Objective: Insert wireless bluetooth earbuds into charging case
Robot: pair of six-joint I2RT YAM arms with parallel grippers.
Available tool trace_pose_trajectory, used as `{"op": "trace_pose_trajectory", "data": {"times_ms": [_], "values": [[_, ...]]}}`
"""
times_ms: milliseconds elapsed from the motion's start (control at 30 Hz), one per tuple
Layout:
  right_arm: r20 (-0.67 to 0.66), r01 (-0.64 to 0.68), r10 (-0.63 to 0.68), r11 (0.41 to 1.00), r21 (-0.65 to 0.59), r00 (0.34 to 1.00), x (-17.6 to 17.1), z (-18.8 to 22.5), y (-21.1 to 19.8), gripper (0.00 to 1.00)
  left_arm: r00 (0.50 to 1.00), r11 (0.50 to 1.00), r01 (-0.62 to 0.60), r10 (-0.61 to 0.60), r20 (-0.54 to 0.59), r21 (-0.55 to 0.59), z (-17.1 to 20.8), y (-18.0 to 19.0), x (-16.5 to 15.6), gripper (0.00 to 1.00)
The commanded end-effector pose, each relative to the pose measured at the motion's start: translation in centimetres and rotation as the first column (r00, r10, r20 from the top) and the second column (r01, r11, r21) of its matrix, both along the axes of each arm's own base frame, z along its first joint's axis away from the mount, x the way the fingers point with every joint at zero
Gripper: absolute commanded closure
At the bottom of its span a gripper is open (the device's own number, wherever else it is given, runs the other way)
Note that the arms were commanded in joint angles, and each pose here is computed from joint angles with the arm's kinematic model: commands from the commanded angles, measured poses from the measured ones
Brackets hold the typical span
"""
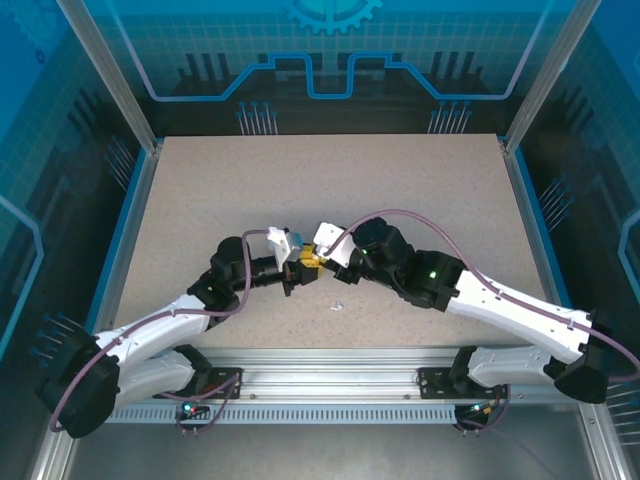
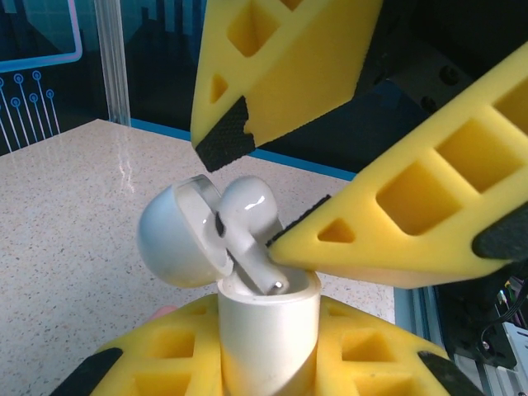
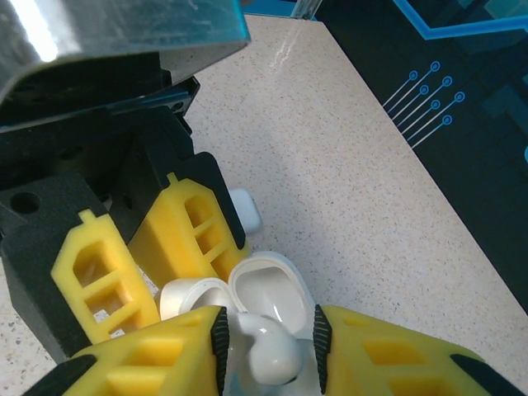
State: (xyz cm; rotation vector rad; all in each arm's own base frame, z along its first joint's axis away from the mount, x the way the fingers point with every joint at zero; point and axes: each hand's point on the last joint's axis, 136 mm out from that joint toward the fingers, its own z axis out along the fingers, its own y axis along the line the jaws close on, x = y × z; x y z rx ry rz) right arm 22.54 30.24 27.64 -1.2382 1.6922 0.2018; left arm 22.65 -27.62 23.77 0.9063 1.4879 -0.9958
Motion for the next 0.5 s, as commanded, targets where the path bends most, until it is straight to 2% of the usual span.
{"op": "trace_pose_trajectory", "data": {"times_ms": [0,467], "values": [[-0.051,-0.044,0.048,0.996,0.078,0.998,-1.1,1.7,0.1,0.63,0.997,0.999,0.02,-0.016,0.073,-0.05,2.4,-0.1,-0.6,0.98],[-0.139,-0.033,0.069,0.969,0.246,0.988,-1.0,3.9,-0.6,0.59,0.997,0.996,0.026,-0.02,0.075,-0.088,2.5,-0.3,-0.4,0.98]]}}
